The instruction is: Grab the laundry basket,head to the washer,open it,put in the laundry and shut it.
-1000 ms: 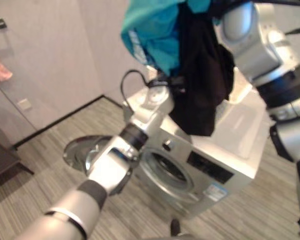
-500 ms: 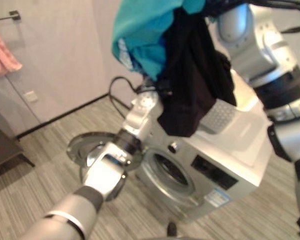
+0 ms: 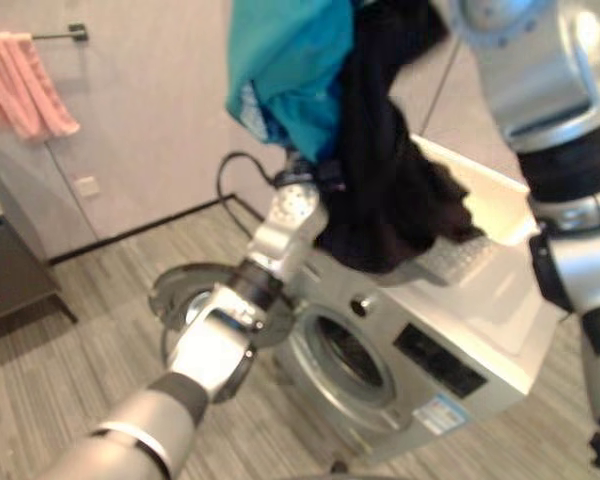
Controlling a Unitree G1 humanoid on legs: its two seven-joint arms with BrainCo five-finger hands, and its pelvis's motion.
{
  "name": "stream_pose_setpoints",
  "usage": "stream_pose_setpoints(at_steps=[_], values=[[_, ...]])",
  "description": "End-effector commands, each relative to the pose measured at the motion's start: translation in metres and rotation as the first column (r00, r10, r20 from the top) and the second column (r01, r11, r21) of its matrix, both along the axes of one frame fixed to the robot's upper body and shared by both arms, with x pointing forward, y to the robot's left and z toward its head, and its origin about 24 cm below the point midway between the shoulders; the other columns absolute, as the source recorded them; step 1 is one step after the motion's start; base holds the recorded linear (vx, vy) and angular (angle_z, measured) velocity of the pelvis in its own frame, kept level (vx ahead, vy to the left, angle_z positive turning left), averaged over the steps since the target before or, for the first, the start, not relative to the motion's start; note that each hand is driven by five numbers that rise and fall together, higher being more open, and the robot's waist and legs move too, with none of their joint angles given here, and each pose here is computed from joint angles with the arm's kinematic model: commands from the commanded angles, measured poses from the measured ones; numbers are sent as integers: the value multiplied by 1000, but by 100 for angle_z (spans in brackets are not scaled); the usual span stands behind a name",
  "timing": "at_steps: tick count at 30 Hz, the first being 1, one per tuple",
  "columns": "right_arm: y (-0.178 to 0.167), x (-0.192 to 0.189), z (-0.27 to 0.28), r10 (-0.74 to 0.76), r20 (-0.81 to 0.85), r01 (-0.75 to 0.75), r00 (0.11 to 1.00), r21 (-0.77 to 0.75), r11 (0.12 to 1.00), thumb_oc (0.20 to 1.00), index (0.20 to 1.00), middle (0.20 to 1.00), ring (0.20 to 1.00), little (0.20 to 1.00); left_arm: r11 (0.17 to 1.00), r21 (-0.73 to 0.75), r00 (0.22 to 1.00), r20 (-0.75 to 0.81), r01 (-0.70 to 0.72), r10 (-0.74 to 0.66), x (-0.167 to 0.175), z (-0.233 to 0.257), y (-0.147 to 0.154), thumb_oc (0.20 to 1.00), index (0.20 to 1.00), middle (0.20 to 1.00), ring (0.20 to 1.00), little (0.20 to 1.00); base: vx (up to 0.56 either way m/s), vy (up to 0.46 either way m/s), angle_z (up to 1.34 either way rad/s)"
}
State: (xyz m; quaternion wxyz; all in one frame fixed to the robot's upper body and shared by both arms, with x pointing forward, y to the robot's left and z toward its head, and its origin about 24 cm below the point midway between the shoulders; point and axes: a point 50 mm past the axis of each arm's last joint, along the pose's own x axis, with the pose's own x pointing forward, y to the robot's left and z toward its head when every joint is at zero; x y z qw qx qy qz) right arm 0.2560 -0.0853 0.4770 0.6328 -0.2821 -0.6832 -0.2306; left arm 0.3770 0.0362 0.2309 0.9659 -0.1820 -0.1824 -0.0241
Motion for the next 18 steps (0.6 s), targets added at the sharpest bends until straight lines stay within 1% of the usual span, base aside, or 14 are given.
stream_pose_setpoints(at_steps=[1,4,10,11,14,18], values=[[-21,-18,34,-36,84,28,996,99,995,1000,1000,1000,1000,1000,997,50,987,150,58,-65,-10,37,-24,200,200,200,200,200,-25,53,-1],[-26,-25,38,-87,116,77,989,89,993,1000,1000,1000,1000,1000,997,64,990,127,48,-56,-7,31,-20,200,200,200,200,200,-20,36,2],[-34,-35,34,-108,163,95,981,88,992,1000,1000,1000,1000,1000,997,75,995,97,27,-34,-3,20,-10,200,200,200,200,200,-4,9,1],[-40,-38,30,-117,178,101,977,99,990,1000,1000,1000,1000,1000,997,77,996,86,6,-13,-1,16,-2,200,200,200,200,200,0,0,0],[-49,-44,23,-112,206,90,972,115,989,1000,1000,1000,1000,1000,996,83,997,76,-27,20,0,11,9,200,200,200,200,200,6,11,6],[-67,-53,3,-101,243,67,965,147,987,1000,1000,1000,1000,1000,990,114,992,100,-85,74,0,12,25,200,200,200,200,200,9,21,6]])
